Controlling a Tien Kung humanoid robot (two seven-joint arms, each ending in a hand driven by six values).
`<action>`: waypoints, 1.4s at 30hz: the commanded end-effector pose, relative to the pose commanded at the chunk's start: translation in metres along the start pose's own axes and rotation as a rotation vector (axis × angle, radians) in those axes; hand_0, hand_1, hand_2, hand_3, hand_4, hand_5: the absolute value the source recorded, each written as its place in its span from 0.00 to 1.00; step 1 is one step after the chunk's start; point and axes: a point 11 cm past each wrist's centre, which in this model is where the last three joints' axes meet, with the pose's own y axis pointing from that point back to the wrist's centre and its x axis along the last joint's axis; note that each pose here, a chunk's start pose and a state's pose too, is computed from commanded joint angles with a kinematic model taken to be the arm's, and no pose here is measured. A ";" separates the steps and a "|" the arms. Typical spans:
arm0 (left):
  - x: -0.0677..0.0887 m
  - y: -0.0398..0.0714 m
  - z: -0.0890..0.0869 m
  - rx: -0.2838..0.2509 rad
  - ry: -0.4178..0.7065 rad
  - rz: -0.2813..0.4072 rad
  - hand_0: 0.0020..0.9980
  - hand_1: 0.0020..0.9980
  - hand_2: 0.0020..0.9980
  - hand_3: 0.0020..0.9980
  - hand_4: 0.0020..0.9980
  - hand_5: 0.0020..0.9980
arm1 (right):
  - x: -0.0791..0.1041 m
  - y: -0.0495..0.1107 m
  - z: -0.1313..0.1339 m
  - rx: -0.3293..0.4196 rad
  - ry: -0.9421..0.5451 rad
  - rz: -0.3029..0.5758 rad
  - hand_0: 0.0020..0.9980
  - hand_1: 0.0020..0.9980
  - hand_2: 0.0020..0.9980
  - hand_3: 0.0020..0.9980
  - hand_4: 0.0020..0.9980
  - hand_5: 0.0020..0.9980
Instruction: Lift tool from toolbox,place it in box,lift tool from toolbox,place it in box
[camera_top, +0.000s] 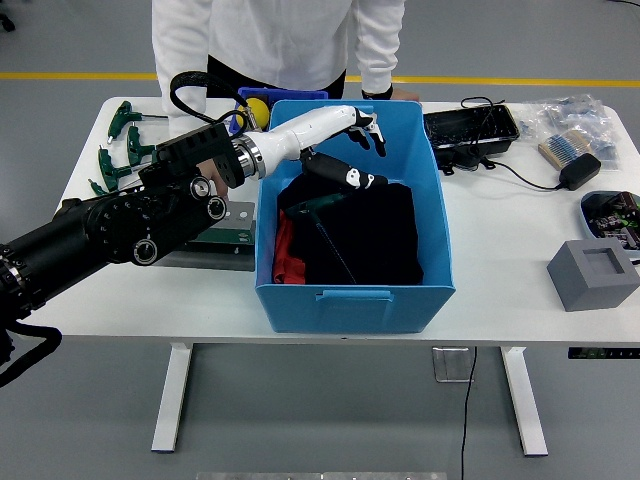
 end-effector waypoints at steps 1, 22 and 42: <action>0.001 0.001 -0.001 0.002 -0.003 0.001 0.73 0.69 0.80 0.62 0.86 0.47 | 0.000 0.000 0.001 -0.001 -0.001 0.000 0.73 0.73 0.78 0.62 0.88 0.70; 0.077 0.115 -0.093 0.326 -0.087 0.273 0.53 0.54 0.64 0.59 0.88 0.50 | -0.016 -0.002 0.029 -0.038 -0.054 -0.011 0.73 0.73 0.78 0.62 0.88 0.70; 0.055 0.269 -0.178 0.843 0.686 1.005 0.44 0.49 0.61 0.61 0.86 0.56 | -0.024 -0.002 0.034 -0.048 -0.066 -0.017 0.73 0.72 0.78 0.62 0.88 0.70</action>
